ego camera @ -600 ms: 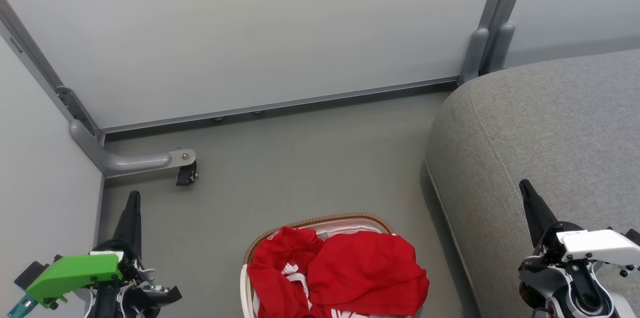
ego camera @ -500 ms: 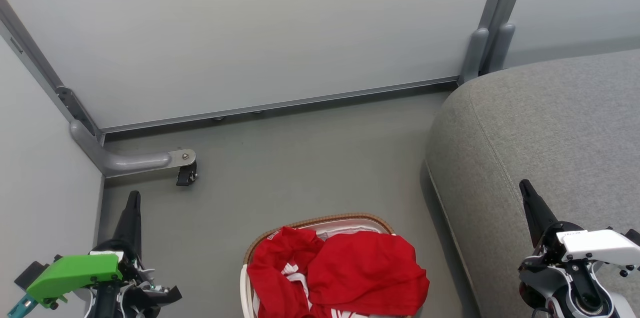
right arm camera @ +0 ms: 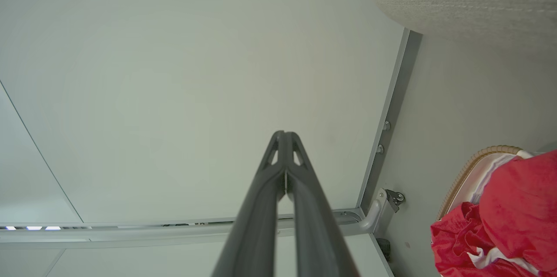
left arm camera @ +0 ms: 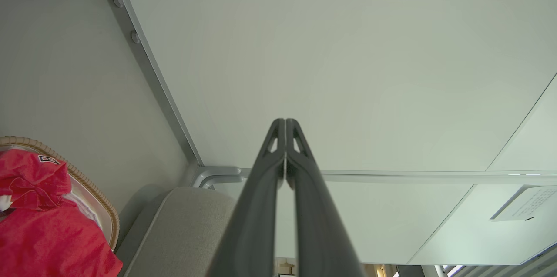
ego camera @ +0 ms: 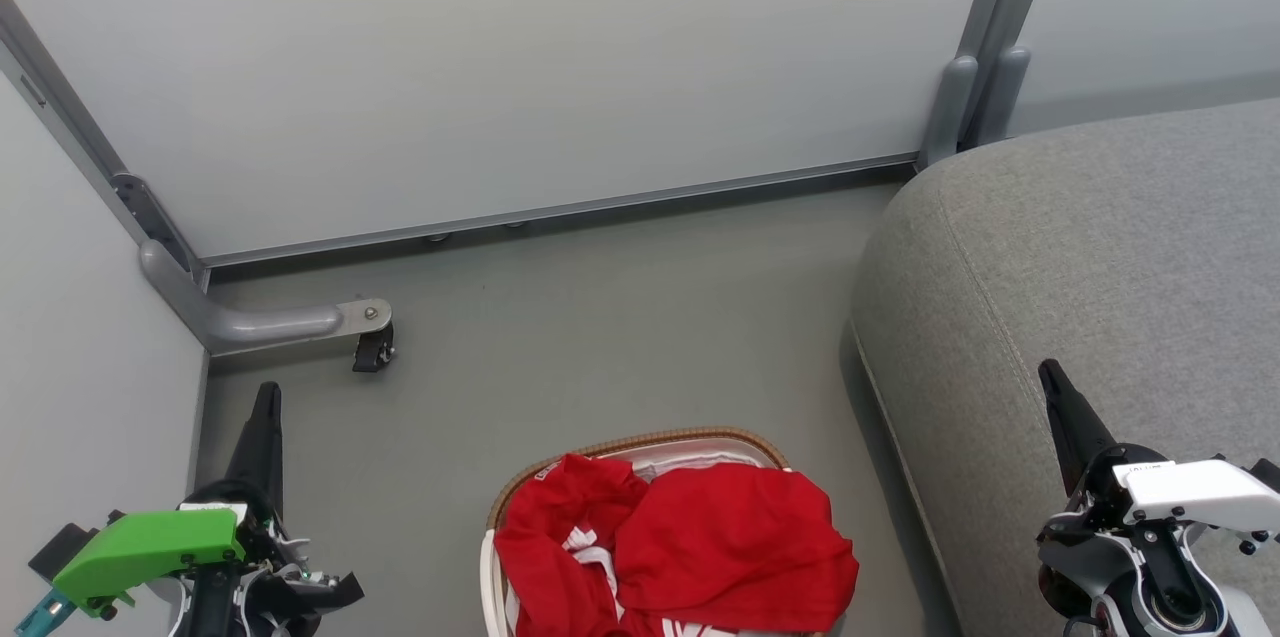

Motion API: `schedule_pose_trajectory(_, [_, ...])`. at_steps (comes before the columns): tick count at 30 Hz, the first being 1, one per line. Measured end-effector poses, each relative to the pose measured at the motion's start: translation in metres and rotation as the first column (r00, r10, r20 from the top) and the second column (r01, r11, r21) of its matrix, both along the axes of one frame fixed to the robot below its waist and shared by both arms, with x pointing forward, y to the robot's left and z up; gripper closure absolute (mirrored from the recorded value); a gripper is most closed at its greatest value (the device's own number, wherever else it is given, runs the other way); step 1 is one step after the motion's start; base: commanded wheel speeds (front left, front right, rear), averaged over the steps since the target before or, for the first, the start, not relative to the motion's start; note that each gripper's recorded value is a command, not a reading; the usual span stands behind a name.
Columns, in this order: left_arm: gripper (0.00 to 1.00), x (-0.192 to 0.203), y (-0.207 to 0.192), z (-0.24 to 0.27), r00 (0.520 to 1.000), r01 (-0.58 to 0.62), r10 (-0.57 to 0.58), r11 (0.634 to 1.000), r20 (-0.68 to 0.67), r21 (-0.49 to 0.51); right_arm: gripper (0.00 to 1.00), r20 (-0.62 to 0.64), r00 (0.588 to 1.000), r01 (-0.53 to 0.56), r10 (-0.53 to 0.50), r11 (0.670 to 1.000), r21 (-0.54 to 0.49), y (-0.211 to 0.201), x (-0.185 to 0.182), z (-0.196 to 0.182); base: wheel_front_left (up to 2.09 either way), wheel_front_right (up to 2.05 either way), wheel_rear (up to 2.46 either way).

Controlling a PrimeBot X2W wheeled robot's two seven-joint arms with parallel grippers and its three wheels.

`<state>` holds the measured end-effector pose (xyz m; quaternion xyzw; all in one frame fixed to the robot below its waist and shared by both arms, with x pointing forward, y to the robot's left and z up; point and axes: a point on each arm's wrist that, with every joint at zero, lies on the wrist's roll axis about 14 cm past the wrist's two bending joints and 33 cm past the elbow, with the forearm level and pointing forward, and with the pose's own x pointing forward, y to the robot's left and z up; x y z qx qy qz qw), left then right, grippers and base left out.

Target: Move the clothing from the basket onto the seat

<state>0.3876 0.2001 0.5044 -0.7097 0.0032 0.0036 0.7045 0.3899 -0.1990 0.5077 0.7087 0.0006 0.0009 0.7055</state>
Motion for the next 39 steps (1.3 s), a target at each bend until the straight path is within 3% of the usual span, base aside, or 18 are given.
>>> schedule_pose_trajectory(37, [1.0,0.0,0.0,0.0,1.0,0.0,0.0,1.0,0.0,0.0,1.0,0.0,1.0,0.0,0.0,1.0,0.0,0.0,0.0,0.0,0.0,0.0,0.0])
schedule_pose_trajectory(38, [0.0,0.0,0.0,0.0,1.0,0.0,0.0,1.0,0.0,0.0,0.0,0.0,1.0,0.0,0.0,1.0,0.0,0.0,0.0,0.0,0.0,0.0,0.0])
schedule_pose_trajectory(39, [0.0,-0.0009,-0.0002,-0.003,1.0,-0.001,0.001,1.0,-0.009,-0.002,0.0,-0.008,1.0,0.0,0.001,1.0,0.003,0.0007,-0.0005,-0.0026,0.0,0.0,0.0])
